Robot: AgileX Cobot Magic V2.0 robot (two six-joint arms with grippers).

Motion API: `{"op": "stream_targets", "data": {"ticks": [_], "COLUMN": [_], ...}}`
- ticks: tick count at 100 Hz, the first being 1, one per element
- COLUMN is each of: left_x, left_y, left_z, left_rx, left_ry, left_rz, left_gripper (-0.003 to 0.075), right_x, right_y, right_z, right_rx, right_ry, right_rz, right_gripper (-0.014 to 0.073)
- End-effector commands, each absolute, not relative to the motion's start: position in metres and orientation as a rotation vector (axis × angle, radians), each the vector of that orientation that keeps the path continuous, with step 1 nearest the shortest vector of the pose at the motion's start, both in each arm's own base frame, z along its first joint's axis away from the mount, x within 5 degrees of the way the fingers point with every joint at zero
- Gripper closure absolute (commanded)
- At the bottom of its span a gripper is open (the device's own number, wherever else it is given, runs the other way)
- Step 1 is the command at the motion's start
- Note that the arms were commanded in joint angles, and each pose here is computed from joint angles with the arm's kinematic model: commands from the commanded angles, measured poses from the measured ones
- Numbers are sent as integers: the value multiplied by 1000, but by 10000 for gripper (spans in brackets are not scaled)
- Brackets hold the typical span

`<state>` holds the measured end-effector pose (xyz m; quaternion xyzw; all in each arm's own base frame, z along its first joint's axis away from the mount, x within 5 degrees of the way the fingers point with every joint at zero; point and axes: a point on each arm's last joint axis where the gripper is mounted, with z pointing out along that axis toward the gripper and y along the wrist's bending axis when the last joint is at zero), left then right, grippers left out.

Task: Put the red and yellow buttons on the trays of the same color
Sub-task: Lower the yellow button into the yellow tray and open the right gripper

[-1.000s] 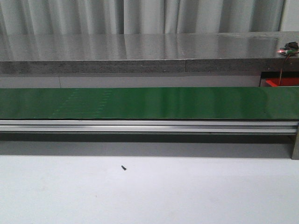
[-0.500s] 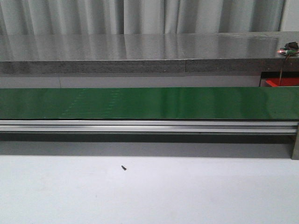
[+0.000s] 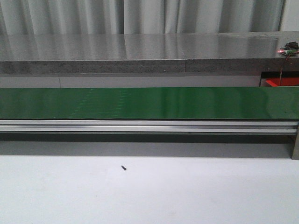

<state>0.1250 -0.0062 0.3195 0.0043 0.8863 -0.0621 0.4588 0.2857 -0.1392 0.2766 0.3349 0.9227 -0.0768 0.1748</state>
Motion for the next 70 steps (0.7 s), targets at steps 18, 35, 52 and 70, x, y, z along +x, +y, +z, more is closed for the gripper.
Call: {"op": "stream_targets", "data": {"ticks": [18,35,52,70], "left_x": [127,127,127,127], "left_y": [-7,-7,-7,-7], "left_z": [332,332,332,332], "left_rx": [-6,-6,-6,-6], "left_ry": [2097,2097,2097,2097], "left_rz": [-165,-165,-165,-165], "left_gripper": [740,740,740,740], "right_x": [289,280,274,273], "right_y": [-151,-156,-157,-157], "right_z": [267,247,227,216], "right_rx": [972,1023,1049,1046], "right_ry": [2608,2617,2623,2629], "right_rz": [-216,-194,-176,-171], "right_gripper": [351,351,351,351]}}
